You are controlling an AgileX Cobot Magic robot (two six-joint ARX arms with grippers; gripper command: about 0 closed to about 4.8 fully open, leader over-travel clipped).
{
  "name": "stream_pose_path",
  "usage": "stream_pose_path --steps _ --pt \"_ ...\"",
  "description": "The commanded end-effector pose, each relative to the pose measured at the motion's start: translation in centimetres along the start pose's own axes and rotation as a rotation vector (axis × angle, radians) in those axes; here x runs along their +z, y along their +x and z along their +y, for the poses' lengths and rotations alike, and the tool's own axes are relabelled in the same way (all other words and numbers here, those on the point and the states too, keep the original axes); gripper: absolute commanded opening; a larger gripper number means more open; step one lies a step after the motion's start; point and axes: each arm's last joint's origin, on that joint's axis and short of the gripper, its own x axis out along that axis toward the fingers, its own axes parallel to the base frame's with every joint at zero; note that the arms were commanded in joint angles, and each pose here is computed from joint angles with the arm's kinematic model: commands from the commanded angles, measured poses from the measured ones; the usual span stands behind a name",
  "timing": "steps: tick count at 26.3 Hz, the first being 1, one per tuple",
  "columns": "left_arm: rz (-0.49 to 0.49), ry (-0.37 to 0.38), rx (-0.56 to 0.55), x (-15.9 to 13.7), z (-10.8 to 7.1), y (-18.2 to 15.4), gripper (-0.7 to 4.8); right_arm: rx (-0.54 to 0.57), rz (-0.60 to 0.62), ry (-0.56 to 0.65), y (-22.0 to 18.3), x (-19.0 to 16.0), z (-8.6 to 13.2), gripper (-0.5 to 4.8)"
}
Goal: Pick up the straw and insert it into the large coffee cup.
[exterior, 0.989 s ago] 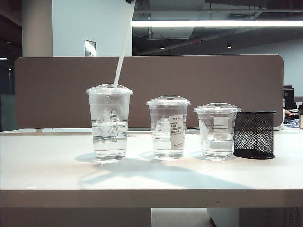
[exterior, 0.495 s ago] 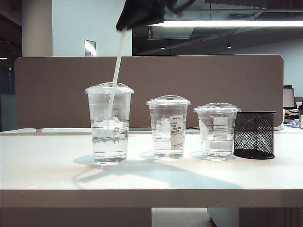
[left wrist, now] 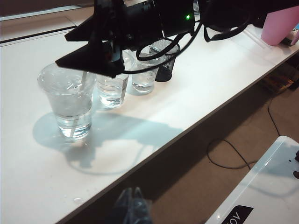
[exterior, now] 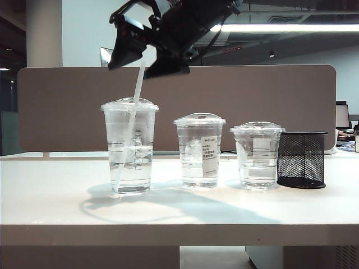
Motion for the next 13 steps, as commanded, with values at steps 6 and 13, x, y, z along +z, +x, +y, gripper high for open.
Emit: stream_pose_path --steps 6,13 --pt "-0.009 0.008 -0.002 0.1 0.0 0.0 -0.03 -0.051 -0.303 -0.058 -11.8 8.2 1.7 1.86" --pt "-0.076 0.061 0.004 0.9 0.1 0.0 -0.03 -0.194 -0.278 -0.105 -22.3 8.8 3.4 -0.06"
